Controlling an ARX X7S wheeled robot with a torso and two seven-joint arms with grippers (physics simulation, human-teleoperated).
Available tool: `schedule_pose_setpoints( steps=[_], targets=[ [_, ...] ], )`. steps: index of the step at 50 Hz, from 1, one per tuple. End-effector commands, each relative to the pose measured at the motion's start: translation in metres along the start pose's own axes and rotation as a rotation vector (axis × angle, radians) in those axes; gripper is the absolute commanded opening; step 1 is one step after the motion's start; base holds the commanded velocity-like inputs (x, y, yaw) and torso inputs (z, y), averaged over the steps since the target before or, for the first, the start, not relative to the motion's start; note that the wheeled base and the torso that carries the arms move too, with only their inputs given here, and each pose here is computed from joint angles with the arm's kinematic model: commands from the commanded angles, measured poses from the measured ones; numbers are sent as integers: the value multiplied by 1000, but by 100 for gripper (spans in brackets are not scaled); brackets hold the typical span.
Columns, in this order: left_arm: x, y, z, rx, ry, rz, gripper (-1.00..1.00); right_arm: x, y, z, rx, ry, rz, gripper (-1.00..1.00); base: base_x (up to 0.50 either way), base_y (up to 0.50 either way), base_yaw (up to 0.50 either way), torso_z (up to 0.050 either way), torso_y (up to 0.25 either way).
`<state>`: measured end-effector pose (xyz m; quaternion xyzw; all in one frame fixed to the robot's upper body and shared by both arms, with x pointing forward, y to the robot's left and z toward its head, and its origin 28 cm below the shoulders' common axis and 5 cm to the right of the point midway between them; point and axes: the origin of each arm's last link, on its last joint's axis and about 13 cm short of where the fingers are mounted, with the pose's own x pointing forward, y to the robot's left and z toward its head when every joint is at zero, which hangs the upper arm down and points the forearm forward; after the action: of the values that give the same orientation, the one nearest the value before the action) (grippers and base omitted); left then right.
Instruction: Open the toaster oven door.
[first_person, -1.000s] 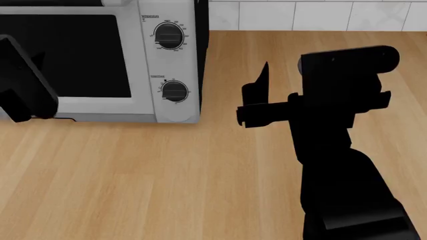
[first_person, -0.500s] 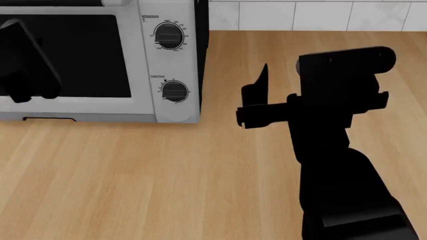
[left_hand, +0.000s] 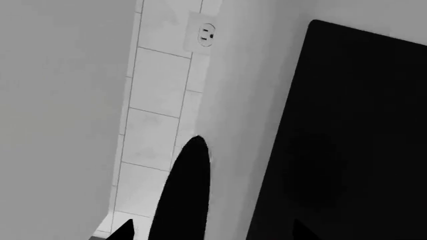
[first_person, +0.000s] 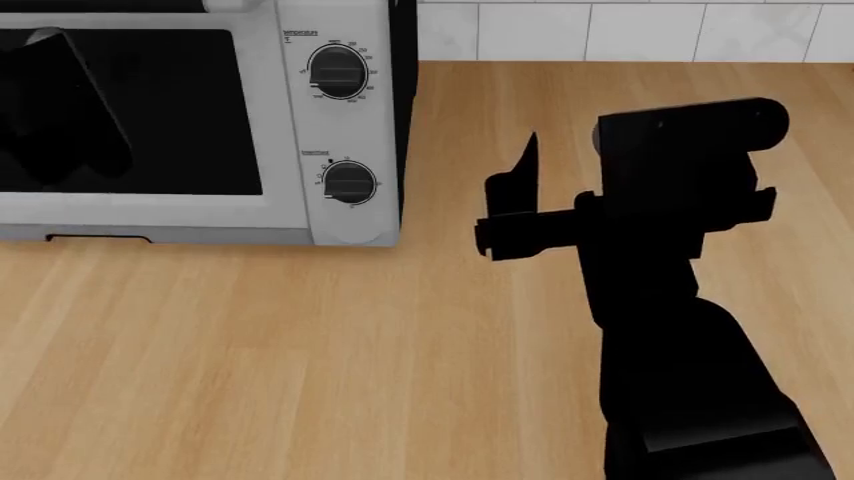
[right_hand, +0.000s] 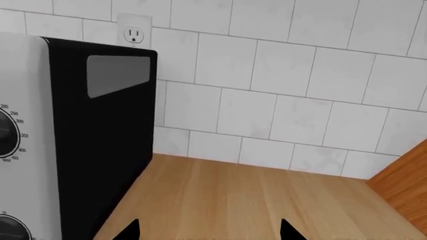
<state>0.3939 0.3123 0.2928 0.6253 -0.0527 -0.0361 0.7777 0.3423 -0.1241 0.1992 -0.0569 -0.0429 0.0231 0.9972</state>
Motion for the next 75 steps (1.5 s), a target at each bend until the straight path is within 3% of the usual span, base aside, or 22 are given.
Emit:
schedule_pose_setpoints(
  steps=[1,13,14,39,75],
  targets=[
    [6,1,-2,20,7,-1,100,1,0,-1,-2,3,0,100,0,0,0,0,0],
    [7,3,-1,16,9,2,100,1,1,-1,-4,5,1,100,0,0,0,0,0],
    [7,2,-1,15,8,1,-100,1,1,-1,-4,6,2,100,0,0,0,0,0],
    [1,4,6,9,-36,0,-100,1,0,-2,-3,6,1,100,0,0,0,0,0],
    [-75,7,9,81,-130,-111,-100,0,-1,0,13,-4,4,100,0,-1,-1,0,0]
  ],
)
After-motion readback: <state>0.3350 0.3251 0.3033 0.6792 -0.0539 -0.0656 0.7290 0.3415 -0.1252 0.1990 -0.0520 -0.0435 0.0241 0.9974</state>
